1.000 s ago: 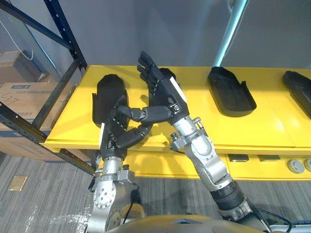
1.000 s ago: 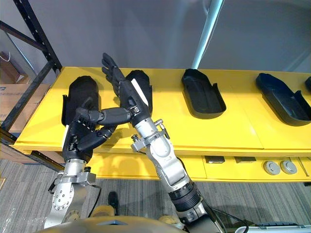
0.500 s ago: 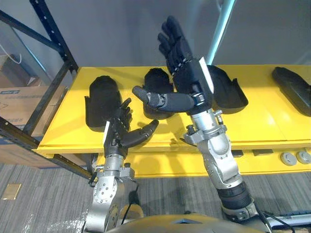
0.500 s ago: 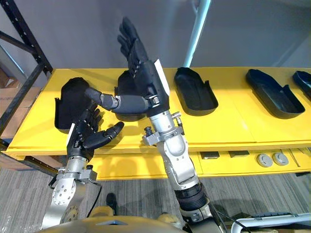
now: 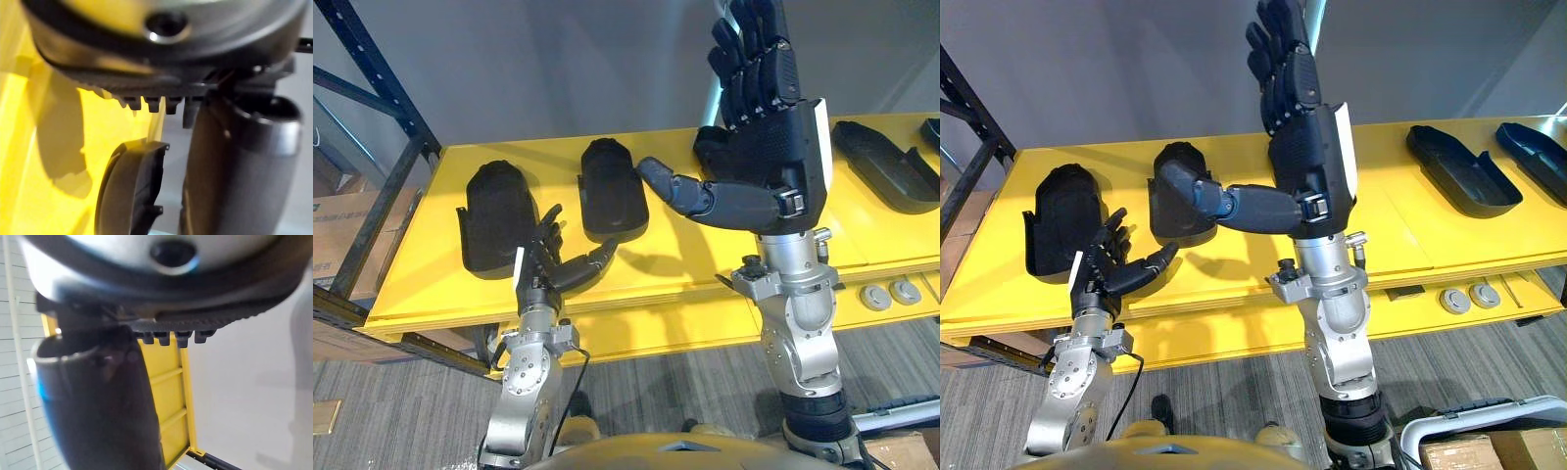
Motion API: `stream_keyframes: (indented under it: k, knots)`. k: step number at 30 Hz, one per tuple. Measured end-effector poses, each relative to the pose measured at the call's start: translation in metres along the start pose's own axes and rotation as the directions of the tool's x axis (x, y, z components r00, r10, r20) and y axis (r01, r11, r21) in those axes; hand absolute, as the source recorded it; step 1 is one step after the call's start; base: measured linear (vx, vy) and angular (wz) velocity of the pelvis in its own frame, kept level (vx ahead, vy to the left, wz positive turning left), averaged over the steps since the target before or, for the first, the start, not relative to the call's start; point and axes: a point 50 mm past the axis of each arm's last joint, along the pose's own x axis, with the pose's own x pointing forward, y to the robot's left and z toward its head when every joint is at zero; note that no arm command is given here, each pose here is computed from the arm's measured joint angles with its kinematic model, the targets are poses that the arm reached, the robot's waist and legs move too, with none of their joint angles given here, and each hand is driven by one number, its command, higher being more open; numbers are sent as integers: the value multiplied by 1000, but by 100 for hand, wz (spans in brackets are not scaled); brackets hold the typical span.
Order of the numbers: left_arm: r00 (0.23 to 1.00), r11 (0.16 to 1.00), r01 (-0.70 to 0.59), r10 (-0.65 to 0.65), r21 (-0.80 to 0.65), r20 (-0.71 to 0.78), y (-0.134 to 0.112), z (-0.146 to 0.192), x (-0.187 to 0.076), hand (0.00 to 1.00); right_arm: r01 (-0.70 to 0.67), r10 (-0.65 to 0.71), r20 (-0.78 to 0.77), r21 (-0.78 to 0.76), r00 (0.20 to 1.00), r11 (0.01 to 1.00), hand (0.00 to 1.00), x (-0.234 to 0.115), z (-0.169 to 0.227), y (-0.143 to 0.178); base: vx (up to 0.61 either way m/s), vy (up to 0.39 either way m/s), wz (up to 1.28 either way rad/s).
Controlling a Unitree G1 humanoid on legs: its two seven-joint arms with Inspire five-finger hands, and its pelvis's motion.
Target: Walk over and take three plastic housings, then place them on the shelf
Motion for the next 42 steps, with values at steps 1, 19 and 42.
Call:
stream_keyframes:
  k: [1,19,42]
  knots:
    - [1000,1000,-16,16,0,1,1,0,0,100,4,-4,-4,-3,1000,1000,100,-1,0,-1,32,-16,1]
    - [987,987,-157,157,14,34,21,5,3,100,80,-82,-61,-29,995,996,100,-12,-5,-6,3,-3,1]
    - [917,991,-110,133,-80,377,17,67,-19,100,120,-114,-122,38,986,992,100,-20,-16,9,9,-8,10]
